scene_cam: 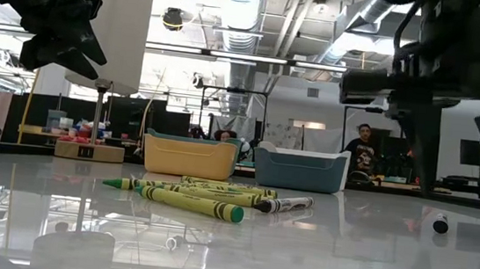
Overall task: Sort crayons
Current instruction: Put the black crayon into the blue bin
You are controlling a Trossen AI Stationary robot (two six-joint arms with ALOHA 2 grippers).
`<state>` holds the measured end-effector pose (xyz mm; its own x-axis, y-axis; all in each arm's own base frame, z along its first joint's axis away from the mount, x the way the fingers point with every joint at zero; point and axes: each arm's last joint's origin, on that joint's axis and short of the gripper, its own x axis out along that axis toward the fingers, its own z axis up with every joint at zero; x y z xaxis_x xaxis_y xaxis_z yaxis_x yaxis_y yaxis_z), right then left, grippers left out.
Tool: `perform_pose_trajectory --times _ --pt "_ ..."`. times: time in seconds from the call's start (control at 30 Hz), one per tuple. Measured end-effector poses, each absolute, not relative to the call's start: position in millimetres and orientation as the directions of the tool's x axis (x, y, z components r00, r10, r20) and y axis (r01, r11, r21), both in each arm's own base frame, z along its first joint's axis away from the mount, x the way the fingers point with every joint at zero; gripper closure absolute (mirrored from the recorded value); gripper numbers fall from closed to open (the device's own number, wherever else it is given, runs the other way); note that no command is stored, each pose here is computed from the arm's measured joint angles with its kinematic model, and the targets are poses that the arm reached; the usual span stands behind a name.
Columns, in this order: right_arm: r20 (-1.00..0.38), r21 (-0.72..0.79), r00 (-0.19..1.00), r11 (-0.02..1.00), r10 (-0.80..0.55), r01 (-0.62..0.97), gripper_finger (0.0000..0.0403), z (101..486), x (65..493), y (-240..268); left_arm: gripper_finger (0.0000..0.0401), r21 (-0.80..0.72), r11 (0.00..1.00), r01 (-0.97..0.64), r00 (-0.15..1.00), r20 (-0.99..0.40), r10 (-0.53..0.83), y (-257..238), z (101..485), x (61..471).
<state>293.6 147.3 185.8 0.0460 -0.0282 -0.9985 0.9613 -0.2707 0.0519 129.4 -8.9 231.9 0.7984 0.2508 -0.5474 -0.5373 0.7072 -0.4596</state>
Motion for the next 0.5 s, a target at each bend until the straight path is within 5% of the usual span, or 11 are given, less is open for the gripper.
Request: perform_pose_trajectory --times 0.5 --pt "-0.998 0.067 0.07 -0.3 0.002 0.951 0.0238 169 296 135 0.0241 -0.449 0.715 -0.536 0.798 -0.547 0.254 -9 232 129"
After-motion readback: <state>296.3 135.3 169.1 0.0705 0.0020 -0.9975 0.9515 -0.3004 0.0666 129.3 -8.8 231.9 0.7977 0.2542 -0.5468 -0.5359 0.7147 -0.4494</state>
